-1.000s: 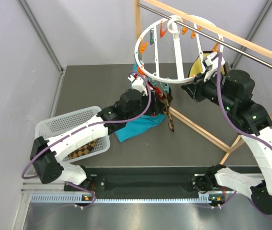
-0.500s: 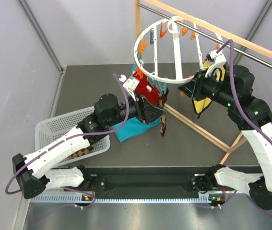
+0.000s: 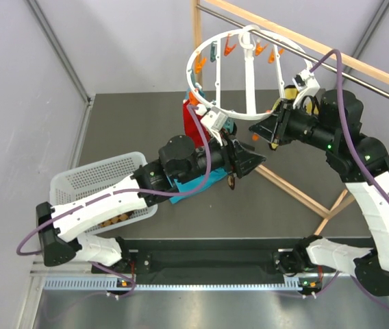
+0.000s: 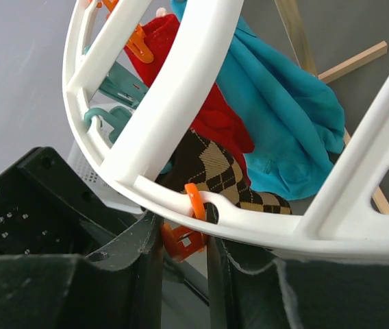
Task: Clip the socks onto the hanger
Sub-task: Open the clamp at the hanger.
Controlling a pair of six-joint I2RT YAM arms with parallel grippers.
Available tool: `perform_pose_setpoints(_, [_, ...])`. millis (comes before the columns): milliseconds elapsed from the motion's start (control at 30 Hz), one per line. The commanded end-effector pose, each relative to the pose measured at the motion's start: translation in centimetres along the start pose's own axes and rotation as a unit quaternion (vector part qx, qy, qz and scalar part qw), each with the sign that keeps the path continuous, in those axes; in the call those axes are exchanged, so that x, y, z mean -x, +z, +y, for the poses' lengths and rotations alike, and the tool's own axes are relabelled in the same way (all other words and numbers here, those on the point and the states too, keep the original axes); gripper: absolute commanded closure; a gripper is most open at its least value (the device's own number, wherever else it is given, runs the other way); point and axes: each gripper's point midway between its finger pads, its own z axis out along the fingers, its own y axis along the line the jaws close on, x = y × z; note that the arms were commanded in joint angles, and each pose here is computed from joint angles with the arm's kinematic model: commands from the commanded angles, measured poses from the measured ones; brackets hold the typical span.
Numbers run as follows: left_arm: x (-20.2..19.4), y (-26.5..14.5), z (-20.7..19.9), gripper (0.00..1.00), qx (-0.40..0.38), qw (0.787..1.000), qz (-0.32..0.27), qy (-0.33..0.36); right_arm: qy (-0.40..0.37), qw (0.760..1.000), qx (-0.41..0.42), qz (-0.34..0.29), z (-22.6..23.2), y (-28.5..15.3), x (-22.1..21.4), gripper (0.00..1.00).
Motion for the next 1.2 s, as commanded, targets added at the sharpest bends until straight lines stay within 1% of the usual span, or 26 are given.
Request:
perform_pose_setpoints(0, [4.3,0.8,0.5,0.37,0.043,0.996,-0.076,0.029,0.005,1.0,0.029,-0.005,1.7,-1.3,0.4,1.0])
perform_pose_setpoints(33, [3.9,1.3,1.0,0.39,0.053,0.996,-0.068,0.032,0.005,1.0,0.028,-0.007,1.7,-1.3,0.5,1.0])
perform_pose_setpoints(167, [4.1,2.0,1.9,0.43,0.081,0.994,-0.065,0.036,0.003,1.0,0.028,-0.008,1.7,-1.5,0.5,1.0])
perform_pose_setpoints(267, [4.0,2.0,2.4,0.51,0.094,0.993,-0.063,0.037,0.0,1.0,0.029,-0.011,1.8,-1.7,0.5,1.0])
perform_pose_setpoints(300, [4.2,2.0,2.5,0.52,0.098,0.992,-0.065,0.037,-0.001,0.999,0.03,-0.015,1.9,-2.0,0.6,1.0])
perform_pose_setpoints(400, [3.7,2.2,3.0,0.52,0.113,0.991,-0.054,0.037,-0.001,0.999,0.03,-0.015,1.9,-2.0,0.5,1.0])
perform_pose_setpoints(500, [3.6,2.3,3.0,0.51,0.11,0.992,-0.049,0.036,-0.001,0.999,0.031,-0.016,1.9,-2.1,0.5,1.0])
perform_pose_setpoints(633, [4.1,2.4,2.8,0.45,0.109,0.992,-0.063,0.03,0.001,0.999,0.033,-0.01,1.8,-1.9,0.2,1.0])
perform_pose_setpoints(733, [4.5,2.6,2.3,0.46,0.095,0.993,-0.071,0.027,-0.001,0.999,0.033,-0.009,1.8,-1.9,0.1,1.0])
perform_pose_setpoints(800, [4.7,2.8,1.8,0.54,0.082,0.993,-0.075,0.027,-0.001,0.999,0.032,-0.009,1.8,-1.9,0.1,0.99])
perform_pose_setpoints(833, [4.8,3.0,1.8,0.63,0.083,0.993,-0.075,0.026,-0.002,0.999,0.034,-0.009,1.8,-1.9,0.1,0.97])
perform_pose_setpoints(867, [5.0,3.0,1.5,0.69,0.077,0.994,-0.076,0.026,-0.003,0.999,0.036,-0.009,1.9,-1.9,0.1,0.96])
perform_pose_setpoints(933, [4.8,3.3,1.3,0.82,0.071,0.994,-0.075,0.024,-0.004,0.999,0.035,-0.012,1.9,-2.0,0.2,0.9])
perform_pose_setpoints(967, [4.7,3.4,1.3,0.94,0.068,0.995,-0.075,0.022,-0.005,0.999,0.035,-0.012,1.8,-1.9,0.2,0.86])
perform_pose_setpoints(1000, [4.7,3.4,1.2,1.0,0.066,0.995,-0.075,0.022,-0.007,0.999,0.034,-0.013,1.8,-2.0,0.2,0.81])
perform_pose_setpoints(1167, [4.3,3.3,1.5,1.0,0.071,0.995,-0.071,0.02,-0.011,0.999,0.03,-0.038,1.9,-2.4,1.2,0.65])
